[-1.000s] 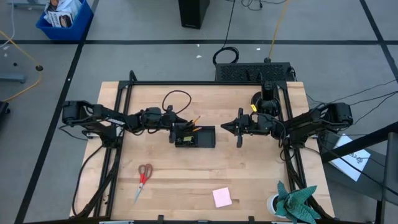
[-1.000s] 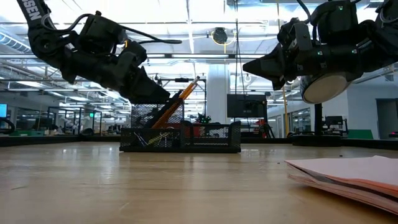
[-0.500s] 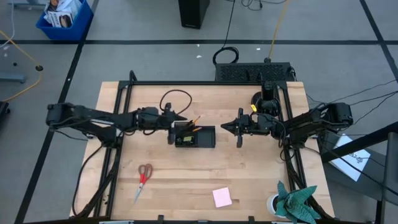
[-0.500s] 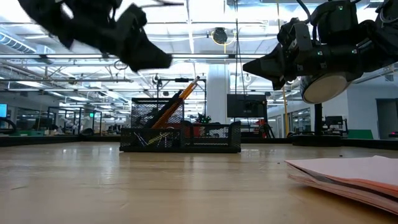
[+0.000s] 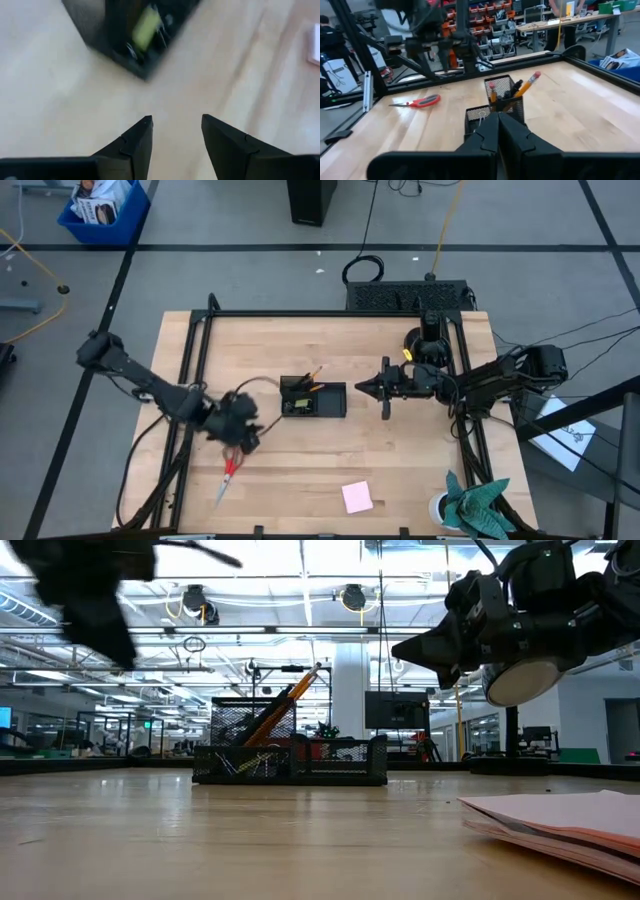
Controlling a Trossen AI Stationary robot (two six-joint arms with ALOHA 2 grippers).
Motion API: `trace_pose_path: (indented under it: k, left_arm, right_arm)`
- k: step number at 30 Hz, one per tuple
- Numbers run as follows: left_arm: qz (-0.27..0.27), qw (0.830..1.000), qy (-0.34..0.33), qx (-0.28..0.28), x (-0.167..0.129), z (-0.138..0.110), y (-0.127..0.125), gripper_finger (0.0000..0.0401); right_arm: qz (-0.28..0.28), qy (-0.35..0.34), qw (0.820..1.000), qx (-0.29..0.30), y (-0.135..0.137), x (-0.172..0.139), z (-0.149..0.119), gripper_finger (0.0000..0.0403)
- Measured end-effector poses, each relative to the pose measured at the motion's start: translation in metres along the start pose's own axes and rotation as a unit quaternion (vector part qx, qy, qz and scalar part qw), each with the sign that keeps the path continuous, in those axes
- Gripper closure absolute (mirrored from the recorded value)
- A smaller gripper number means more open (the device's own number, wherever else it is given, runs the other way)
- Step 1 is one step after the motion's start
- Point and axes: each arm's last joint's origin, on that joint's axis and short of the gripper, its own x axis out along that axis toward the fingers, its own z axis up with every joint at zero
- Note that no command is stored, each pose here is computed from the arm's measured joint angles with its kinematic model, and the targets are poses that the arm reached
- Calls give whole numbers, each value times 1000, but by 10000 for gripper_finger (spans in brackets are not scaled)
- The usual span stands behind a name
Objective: Pick and place office supplies into organizer
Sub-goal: Put the red scissors into the black desk organizer
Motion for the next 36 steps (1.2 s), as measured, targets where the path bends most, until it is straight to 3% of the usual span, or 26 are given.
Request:
trace_pose_path:
  k: [5,8,11,17,27,36]
  left_arm:
    - [-13,998,51,-40,3,-32,-22,226]
    - [1,992,89,-94,9,-43,-27,226]
    - [13,980,142,-138,17,-51,-31,227]
    - [46,954,241,-170,27,-63,-32,227]
    - [107,933,249,-236,27,-66,-25,227]
    - [179,924,255,-223,54,-80,-25,227]
  right_arm:
    - [12,-9,1000,-1,5,0,1,403]
    - [20,-23,1000,-1,8,0,4,403]
    - [23,-31,999,-7,9,0,5,403]
    - [23,-31,999,-17,9,0,5,403]
    - [22,-30,999,-24,9,0,5,403]
    - [22,-27,999,-24,9,0,4,403]
